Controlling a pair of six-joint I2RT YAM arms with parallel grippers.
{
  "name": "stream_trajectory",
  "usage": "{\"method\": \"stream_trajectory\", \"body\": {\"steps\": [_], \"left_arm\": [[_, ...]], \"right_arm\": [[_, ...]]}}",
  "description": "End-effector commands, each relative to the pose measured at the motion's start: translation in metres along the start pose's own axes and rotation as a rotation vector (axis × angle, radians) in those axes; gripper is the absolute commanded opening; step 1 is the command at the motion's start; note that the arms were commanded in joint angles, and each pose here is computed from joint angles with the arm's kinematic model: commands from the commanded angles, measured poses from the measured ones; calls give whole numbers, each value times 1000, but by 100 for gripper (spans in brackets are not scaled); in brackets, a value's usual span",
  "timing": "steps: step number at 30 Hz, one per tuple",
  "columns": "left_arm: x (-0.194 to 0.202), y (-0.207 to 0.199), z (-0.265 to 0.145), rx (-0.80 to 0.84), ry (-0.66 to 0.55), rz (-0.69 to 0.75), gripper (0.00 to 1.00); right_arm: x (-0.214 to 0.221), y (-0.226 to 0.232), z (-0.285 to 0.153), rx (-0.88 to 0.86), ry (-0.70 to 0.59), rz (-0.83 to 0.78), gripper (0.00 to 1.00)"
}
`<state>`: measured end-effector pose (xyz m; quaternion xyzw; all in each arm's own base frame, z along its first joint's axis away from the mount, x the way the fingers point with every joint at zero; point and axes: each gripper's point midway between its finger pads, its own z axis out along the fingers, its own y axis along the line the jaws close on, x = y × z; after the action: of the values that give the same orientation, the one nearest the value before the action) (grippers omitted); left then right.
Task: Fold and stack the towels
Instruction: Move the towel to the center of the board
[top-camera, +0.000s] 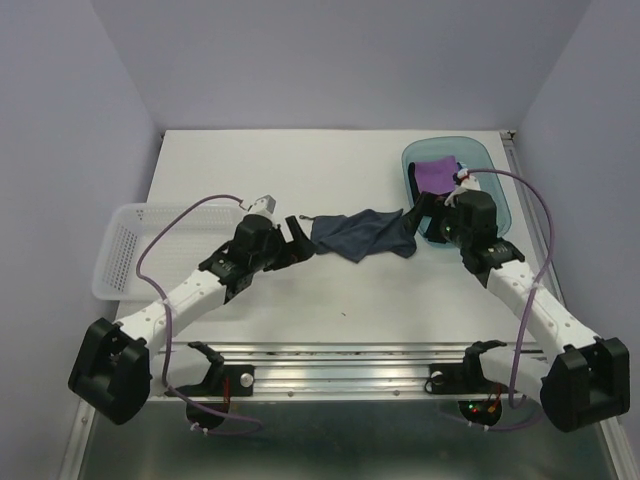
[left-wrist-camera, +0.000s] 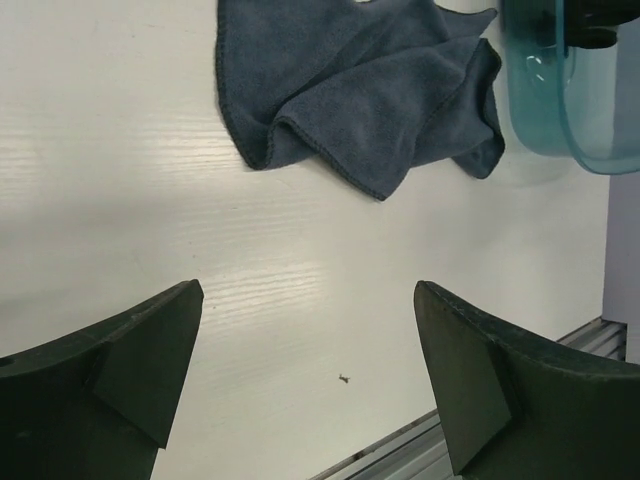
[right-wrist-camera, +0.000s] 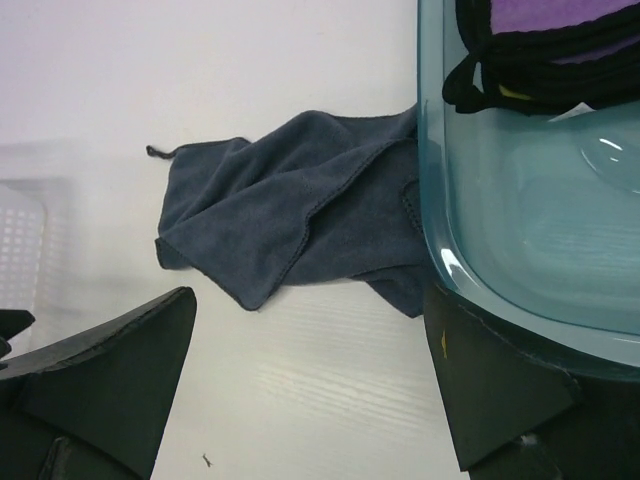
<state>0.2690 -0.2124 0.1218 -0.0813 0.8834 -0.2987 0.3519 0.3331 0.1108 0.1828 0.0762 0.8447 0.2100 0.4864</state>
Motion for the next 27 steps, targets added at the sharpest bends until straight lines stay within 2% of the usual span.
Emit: {"method": "stream_trajectory", "body": {"steps": [1, 5, 7, 8, 10, 12, 13, 17, 21, 27], "left_arm": [[-4, -26, 1, 93, -39, -18, 99], [10, -46, 25, 120, 41, 19, 99], [2, -36, 36, 43, 7, 9, 99], [-14, -32, 43, -21, -46, 0, 99], [-23, -21, 49, -108, -57, 6, 99], [-47, -16, 54, -184, -128, -16, 99], [-50, -3, 59, -233, -122, -27, 99], [-76, 2, 75, -239, -129, -51, 99], [-78, 10, 99, -263, -94, -26, 97], [-74, 22, 121, -274, -49, -51, 93]], "right_arm": [[-27, 17, 8, -2, -65, -17, 100], [-20, 14, 13, 17, -38, -8, 100], [-20, 16, 11, 9, -40, -7, 100], [-18, 19, 11, -5, -32, -7, 100], [-9, 29, 15, -35, 3, 22, 100], [-3, 32, 19, -16, 7, 69, 100], [2, 35, 24, 14, -10, 100, 100], [24, 56, 32, 37, 15, 115, 100], [44, 63, 43, 98, 22, 129, 100], [50, 60, 46, 142, 21, 119, 100]]}}
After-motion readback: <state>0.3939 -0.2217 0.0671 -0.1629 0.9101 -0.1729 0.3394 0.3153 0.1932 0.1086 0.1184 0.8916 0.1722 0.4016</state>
